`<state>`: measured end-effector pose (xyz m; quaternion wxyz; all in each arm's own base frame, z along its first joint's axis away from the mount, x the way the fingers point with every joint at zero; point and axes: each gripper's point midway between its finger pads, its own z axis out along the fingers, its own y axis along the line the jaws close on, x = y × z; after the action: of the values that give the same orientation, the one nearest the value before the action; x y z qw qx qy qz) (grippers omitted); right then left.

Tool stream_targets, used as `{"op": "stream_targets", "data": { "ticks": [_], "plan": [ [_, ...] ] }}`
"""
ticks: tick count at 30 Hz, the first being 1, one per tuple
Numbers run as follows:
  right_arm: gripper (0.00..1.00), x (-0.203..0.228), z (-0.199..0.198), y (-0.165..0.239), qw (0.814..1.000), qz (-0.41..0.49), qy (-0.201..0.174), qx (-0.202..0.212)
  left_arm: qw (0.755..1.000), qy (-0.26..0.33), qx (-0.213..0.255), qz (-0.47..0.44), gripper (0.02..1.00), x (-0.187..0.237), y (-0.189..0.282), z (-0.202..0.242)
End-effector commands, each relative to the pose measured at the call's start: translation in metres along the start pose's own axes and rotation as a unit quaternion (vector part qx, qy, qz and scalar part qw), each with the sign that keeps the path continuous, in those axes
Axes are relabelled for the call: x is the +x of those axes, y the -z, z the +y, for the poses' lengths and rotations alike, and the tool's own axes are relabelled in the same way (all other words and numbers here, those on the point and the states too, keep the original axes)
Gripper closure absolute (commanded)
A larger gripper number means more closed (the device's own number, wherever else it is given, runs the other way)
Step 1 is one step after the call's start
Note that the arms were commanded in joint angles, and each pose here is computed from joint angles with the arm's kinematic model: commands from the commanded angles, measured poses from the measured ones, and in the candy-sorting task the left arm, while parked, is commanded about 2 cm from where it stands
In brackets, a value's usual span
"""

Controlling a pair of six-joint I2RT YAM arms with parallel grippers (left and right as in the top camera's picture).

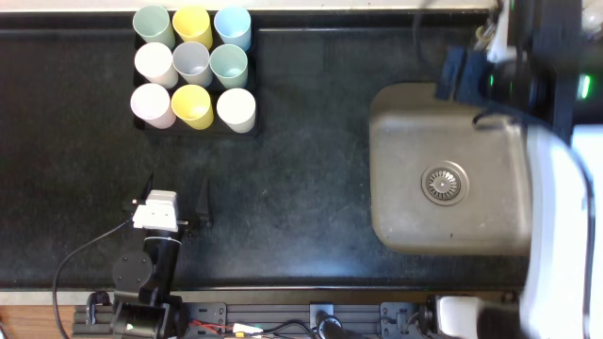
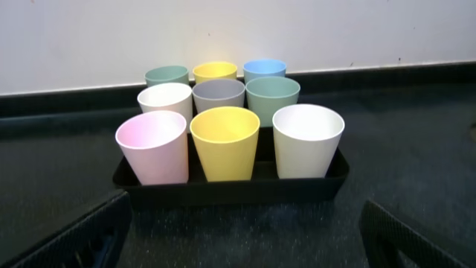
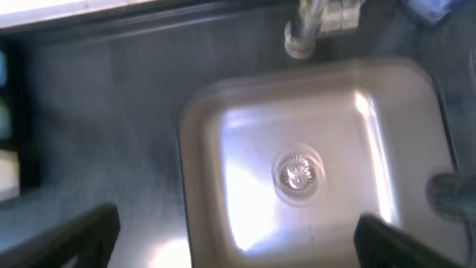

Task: Store Cups

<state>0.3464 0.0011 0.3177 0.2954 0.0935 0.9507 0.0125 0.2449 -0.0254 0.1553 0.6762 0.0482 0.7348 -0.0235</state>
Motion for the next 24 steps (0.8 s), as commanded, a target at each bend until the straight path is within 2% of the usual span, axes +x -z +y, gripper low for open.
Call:
{"op": "stream_targets", "data": {
  "ticks": [1,3,4,7,10,12,14,19,24],
  "plan": [
    [0.005,0.033,-0.013,-0.011,0.99,-0.136,-0.018,-0.019,1.0,-0.007,0.002,-0.003,0.02,-0.001,0.0,0.0],
    [0.005,0.035,-0.017,-0.021,0.971,-0.237,-0.008,-0.031,1.0,-0.007,0.002,-0.003,0.02,-0.001,0.0,0.0],
    [0.003,0.036,-0.017,-0.022,0.955,-0.293,0.014,-0.034,1.0,-0.007,0.002,-0.003,0.02,-0.001,0.0,0.0],
    [0.003,0.038,-0.018,-0.001,0.887,-0.456,0.061,-0.034,1.0,-0.007,0.002,-0.003,0.02,-0.001,0.0,0.0],
    [0.003,0.051,-0.021,0.016,0.831,-0.551,0.067,-0.033,1.0,-0.007,0.002,-0.003,0.02,-0.001,0.0,0.0],
    [0.005,0.066,-0.023,0.012,0.816,-0.573,0.072,-0.03,1.0,-0.007,0.002,-0.003,0.02,-0.001,0.0,0.0],
    [0.007,0.083,-0.026,-0.006,0.821,-0.565,0.073,-0.029,1.0,-0.007,0.002,-0.003,0.02,-0.001,0.0,0.0],
    [0.003,0.123,-0.033,-0.064,0.864,-0.497,0.079,-0.02,1.0,-0.007,0.002,-0.003,0.02,-0.001,0.0,0.0],
    [0.003,0.145,-0.036,-0.096,0.9,-0.427,0.087,-0.016,1.0,-0.007,0.002,-0.003,0.02,-0.001,0.0,0.0]
  ]
}}
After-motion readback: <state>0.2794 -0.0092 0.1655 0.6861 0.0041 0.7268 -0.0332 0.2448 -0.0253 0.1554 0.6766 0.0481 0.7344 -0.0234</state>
